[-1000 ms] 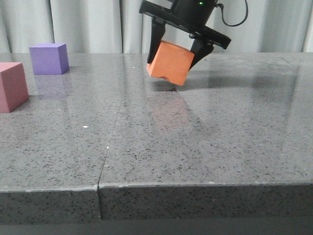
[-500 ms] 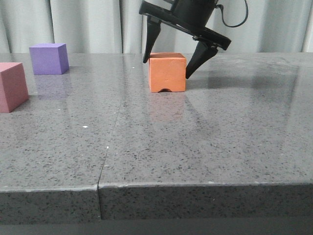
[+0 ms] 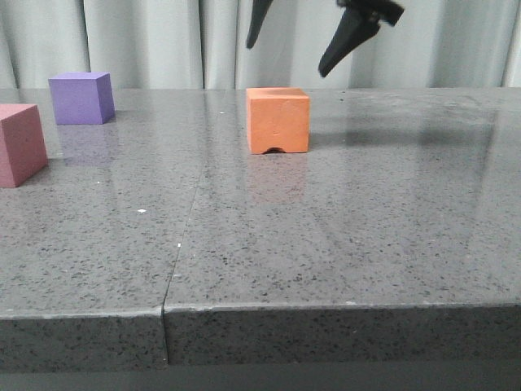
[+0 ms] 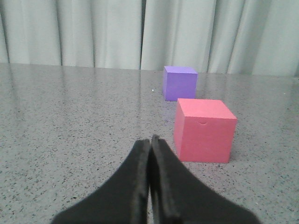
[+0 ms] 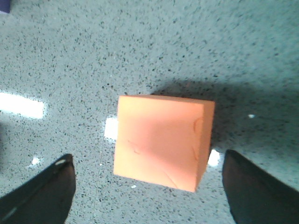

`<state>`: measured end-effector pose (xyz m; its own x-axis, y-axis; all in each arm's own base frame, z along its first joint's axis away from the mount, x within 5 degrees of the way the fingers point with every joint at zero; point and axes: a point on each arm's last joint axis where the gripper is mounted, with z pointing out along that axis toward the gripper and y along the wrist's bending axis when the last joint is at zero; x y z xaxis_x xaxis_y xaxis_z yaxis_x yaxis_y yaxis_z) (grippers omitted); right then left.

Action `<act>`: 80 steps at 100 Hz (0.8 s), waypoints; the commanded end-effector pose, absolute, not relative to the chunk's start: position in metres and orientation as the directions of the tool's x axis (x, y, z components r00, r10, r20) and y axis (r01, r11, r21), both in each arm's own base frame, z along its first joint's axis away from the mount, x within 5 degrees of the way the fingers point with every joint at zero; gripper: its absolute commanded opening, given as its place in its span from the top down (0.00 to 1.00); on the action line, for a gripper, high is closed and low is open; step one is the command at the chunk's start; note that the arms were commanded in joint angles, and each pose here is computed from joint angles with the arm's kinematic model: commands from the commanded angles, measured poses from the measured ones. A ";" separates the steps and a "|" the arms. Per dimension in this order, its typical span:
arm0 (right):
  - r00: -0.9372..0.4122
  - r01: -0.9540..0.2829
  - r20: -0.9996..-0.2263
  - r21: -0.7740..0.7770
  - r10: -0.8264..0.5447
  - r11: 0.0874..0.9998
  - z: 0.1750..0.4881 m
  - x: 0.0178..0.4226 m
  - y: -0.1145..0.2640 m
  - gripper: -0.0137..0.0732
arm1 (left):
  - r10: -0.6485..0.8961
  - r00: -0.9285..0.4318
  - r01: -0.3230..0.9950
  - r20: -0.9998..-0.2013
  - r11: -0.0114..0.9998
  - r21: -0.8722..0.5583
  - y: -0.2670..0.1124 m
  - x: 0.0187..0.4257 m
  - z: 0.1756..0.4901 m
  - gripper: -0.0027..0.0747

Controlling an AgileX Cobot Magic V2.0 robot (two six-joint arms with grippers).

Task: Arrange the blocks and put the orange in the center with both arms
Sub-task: 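Set the orange block down and open the right gripper, then raise the right gripper away from the orange block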

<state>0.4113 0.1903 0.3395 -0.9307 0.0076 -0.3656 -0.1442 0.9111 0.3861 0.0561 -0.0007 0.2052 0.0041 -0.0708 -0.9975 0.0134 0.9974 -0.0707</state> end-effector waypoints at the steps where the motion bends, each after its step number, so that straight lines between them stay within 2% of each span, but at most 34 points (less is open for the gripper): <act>1: -0.912 -0.177 -0.411 0.359 -0.015 0.916 0.385 0.385 0.176 0.17 | -0.078 0.080 0.022 -0.994 0.997 -0.077 -0.001 0.055 0.202 0.99; 12: -0.894 -0.184 -0.448 0.341 -0.012 0.922 0.400 0.376 0.170 0.36 | -0.078 0.080 0.022 -0.994 0.997 -0.077 -0.001 0.055 0.202 0.99; 19: -0.882 -0.195 -0.471 0.343 -0.011 0.919 0.410 0.370 0.168 0.53 | -0.078 0.080 0.022 -0.994 0.997 -0.077 -0.001 0.055 0.202 0.99; 20: -0.880 -0.198 -0.475 0.343 -0.012 0.918 0.412 0.368 0.167 0.58 | -0.078 0.080 0.022 -0.994 0.997 -0.077 -0.001 0.055 0.202 0.99; 21: -0.879 -0.198 -0.477 0.344 -0.011 0.918 0.413 0.368 0.167 0.58 | -0.078 0.080 0.022 -0.994 0.997 -0.077 -0.001 0.055 0.202 0.99; 30: -0.861 -0.226 -0.508 0.324 -0.033 0.919 0.422 0.361 0.163 0.79 | -0.078 0.080 0.022 -0.994 0.997 -0.077 -0.001 0.055 0.202 0.99; 39: -0.860 -0.232 -0.509 0.316 -0.042 0.920 0.425 0.353 0.160 0.93 | -0.078 0.080 0.022 -0.994 0.997 -0.077 -0.001 0.055 0.202 0.99; 57: -0.872 -0.226 -0.486 0.288 -0.061 0.930 0.420 0.335 0.151 0.92 | -0.078 0.080 0.022 -0.994 0.997 -0.077 -0.001 0.055 0.202 0.99; 80: -0.832 -0.274 -0.547 0.264 -0.090 0.925 0.415 0.300 0.136 0.92 | -0.078 0.080 0.022 -0.994 0.997 -0.077 -0.001 0.055 0.202 0.99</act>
